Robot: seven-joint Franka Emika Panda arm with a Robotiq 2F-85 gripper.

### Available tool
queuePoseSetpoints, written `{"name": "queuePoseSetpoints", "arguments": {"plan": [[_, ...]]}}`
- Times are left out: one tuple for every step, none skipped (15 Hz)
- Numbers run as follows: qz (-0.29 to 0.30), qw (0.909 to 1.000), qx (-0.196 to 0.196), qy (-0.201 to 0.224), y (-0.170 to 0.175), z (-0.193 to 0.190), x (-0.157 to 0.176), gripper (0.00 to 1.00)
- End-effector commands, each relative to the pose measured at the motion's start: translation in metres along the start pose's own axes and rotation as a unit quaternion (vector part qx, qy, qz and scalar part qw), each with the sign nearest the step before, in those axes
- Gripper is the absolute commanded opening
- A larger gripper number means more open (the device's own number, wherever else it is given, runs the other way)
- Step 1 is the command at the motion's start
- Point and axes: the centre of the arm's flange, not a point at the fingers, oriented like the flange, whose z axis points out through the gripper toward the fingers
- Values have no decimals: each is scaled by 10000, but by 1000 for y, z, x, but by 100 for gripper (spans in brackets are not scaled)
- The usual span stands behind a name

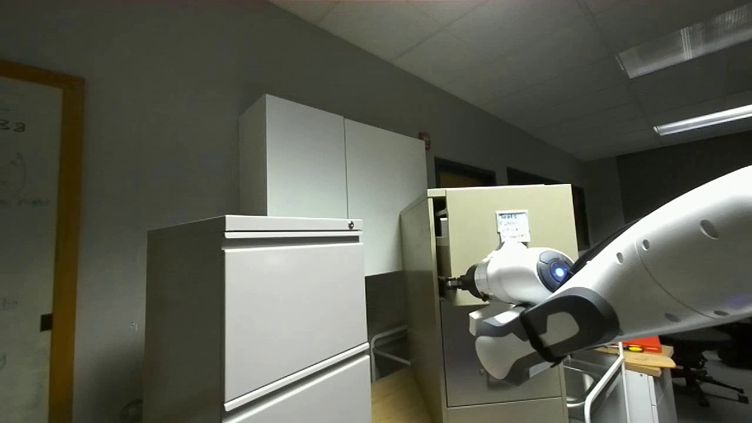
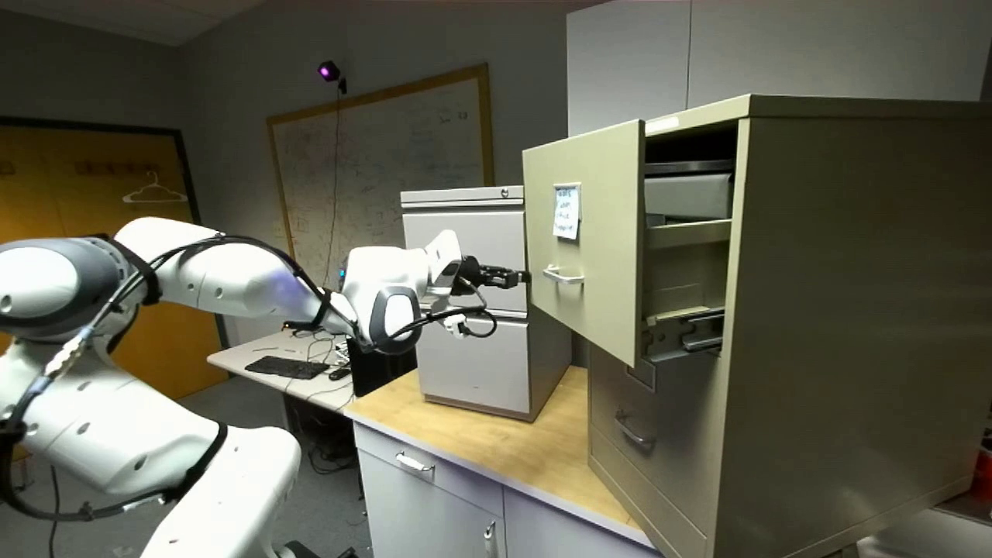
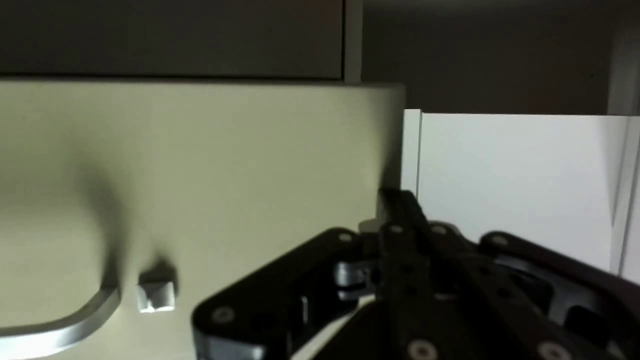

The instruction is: Close the top drawer on the right

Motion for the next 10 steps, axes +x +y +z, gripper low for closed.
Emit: {"name": "queuePoseSetpoints", "arguments": {"plan": [[22, 9999, 121, -31, -17, 71, 3, 0], [40, 9999, 116, -21, -21, 78, 8, 0], [43, 9999, 119, -42, -27, 87, 13, 0], [63, 9999, 129, -55, -31, 96, 18, 0], [71, 9998, 151, -99, -33, 108, 24, 0], [67, 9997, 169, -132, -37, 117, 26, 0], [44, 9995, 193, -228, -41, 126, 27, 0], [32, 9993, 243, -267, -45, 134, 28, 0], [35, 9990, 297, -322, -51, 144, 27, 0], [40, 9989, 332, -321, -55, 150, 28, 0]]}}
